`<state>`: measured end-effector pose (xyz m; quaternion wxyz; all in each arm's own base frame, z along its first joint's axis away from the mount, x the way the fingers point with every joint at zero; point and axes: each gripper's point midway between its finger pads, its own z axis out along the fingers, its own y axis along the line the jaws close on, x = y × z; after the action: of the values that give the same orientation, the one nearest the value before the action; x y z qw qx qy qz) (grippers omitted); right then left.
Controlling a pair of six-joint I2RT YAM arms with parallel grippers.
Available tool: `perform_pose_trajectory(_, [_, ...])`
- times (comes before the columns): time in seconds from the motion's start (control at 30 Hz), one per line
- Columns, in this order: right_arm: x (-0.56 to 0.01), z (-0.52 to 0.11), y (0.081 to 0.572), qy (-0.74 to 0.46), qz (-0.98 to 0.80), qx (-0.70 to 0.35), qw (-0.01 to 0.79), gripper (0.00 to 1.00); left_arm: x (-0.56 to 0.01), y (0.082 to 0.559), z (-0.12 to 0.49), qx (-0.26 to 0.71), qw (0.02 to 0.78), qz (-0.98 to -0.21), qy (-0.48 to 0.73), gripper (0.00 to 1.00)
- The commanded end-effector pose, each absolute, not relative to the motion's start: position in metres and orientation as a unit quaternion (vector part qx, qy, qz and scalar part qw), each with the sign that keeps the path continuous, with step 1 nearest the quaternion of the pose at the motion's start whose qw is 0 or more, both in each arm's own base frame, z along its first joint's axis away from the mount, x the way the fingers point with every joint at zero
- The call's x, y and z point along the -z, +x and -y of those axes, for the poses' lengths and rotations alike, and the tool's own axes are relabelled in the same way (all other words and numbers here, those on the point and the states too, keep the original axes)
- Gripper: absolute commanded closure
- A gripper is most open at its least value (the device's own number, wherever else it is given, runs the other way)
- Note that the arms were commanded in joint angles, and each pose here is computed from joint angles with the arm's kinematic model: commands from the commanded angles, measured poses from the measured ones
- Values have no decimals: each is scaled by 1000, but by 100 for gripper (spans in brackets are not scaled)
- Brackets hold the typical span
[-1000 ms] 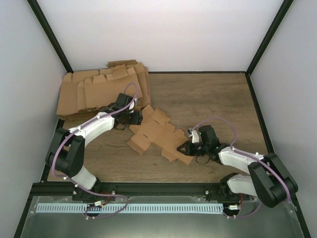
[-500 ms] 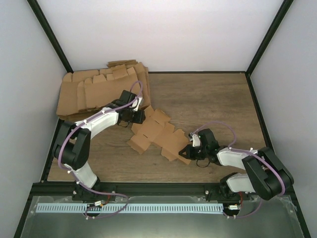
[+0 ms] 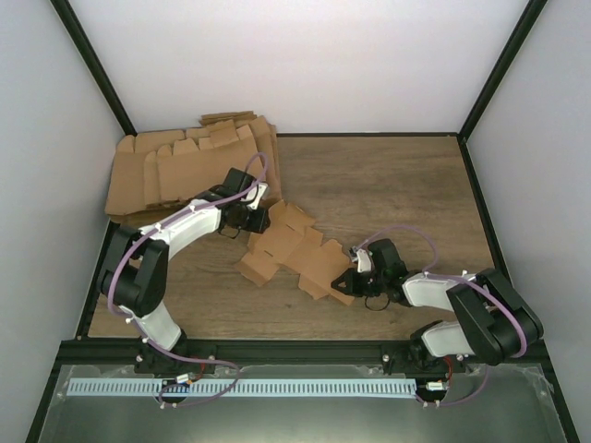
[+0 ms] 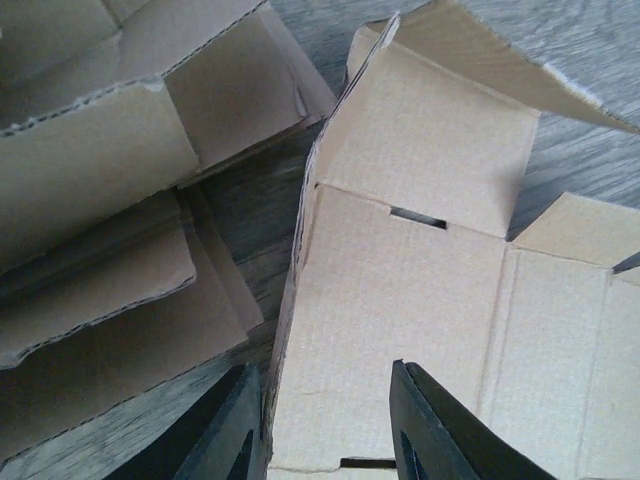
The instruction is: Fold the paper box
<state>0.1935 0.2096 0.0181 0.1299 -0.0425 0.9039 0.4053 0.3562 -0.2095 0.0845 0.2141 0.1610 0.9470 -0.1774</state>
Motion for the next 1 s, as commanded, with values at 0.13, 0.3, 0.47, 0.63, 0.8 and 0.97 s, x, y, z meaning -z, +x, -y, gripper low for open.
perform_pose_trajectory(0.13, [-16,-209,194,-48,-908,-395,129,99,-77,365,187,94,219,-960,149,58])
perform_pose_trajectory(0.3, [-17,-211,194,-53,-908,-396,127,99,-75,370,172,51,225,-965,127,51])
perform_pose_trajectory(0.47, [-18,-211,195,-53,-908,-396,128,99,-75,366,187,93,215,-962,144,61])
perform_pose_trajectory(0.63, [-18,-211,196,-52,-908,-396,128,99,-85,361,204,140,213,-953,162,87])
perform_pose_trajectory(0.8, [-21,-213,199,-54,-907,-398,130,99,-93,355,204,132,216,-953,166,96])
perform_pose_trajectory(0.97, [-33,-217,210,-66,-905,-394,144,99,-117,345,211,78,247,-943,207,96])
